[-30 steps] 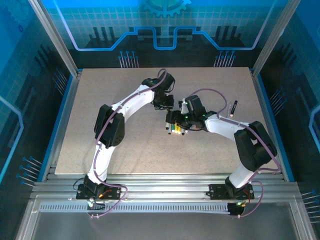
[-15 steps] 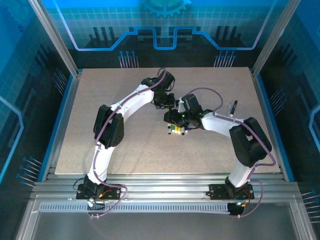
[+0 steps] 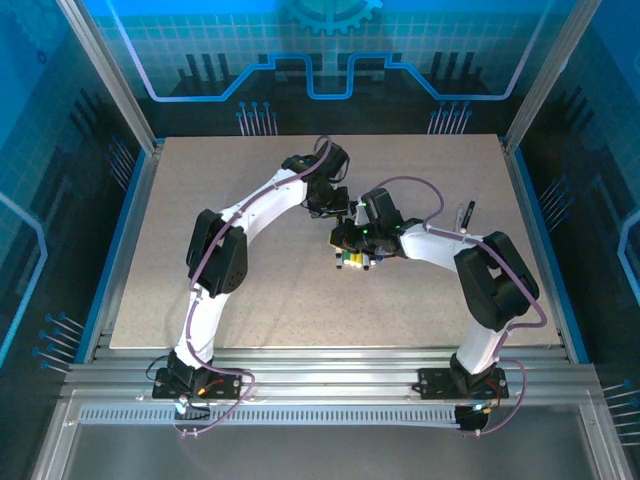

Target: Open the pen caps

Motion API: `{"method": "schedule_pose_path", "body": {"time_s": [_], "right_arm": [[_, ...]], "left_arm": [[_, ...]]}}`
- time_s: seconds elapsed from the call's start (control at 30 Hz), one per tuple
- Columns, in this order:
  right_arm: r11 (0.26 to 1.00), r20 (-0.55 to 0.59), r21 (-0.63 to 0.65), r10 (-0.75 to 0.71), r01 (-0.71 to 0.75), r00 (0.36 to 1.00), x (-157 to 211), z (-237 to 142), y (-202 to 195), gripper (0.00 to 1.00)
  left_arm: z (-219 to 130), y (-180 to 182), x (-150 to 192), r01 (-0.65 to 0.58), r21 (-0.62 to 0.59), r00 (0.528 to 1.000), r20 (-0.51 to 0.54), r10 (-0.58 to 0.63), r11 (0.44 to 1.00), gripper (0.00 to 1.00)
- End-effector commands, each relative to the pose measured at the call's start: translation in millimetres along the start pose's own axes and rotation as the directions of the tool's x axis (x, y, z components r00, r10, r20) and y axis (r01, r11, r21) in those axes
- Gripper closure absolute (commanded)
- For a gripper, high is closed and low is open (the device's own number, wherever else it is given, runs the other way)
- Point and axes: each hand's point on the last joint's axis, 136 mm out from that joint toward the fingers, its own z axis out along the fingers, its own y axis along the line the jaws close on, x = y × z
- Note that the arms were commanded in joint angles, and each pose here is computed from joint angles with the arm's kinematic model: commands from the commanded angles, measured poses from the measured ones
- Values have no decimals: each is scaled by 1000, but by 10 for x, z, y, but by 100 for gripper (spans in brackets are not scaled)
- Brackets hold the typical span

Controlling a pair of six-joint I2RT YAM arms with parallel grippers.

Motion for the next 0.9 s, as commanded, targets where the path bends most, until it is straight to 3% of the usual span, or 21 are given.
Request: {"method": "schedule_pose_path", "body": {"time_s": [0.0,0.1,0.2,0.57,0.87], "right_arm": [[998,-26,-37,-51,50,998,110,7,116,100],[997,-21,-32,-67,66,998,142,-42,100,100],[996,-22,-31,-81,81,996,178,-80,91,100],[993,-17,-41,-112,111,994,183,-102,137,100],[992,-29,-45,-118,117,993,221,-66,151,100]], "left_arm": [[-159,-61,-15,8,22,1000,24,-9,1000,87],[-162,-8,-19,15,-2,999,30,-15,1000,71],[-151,9,-17,20,-3,999,29,-20,1000,66],[-71,11,-3,30,5,999,15,-30,1000,66],[-25,32,-16,30,-6,999,19,-30,1000,77]]}}
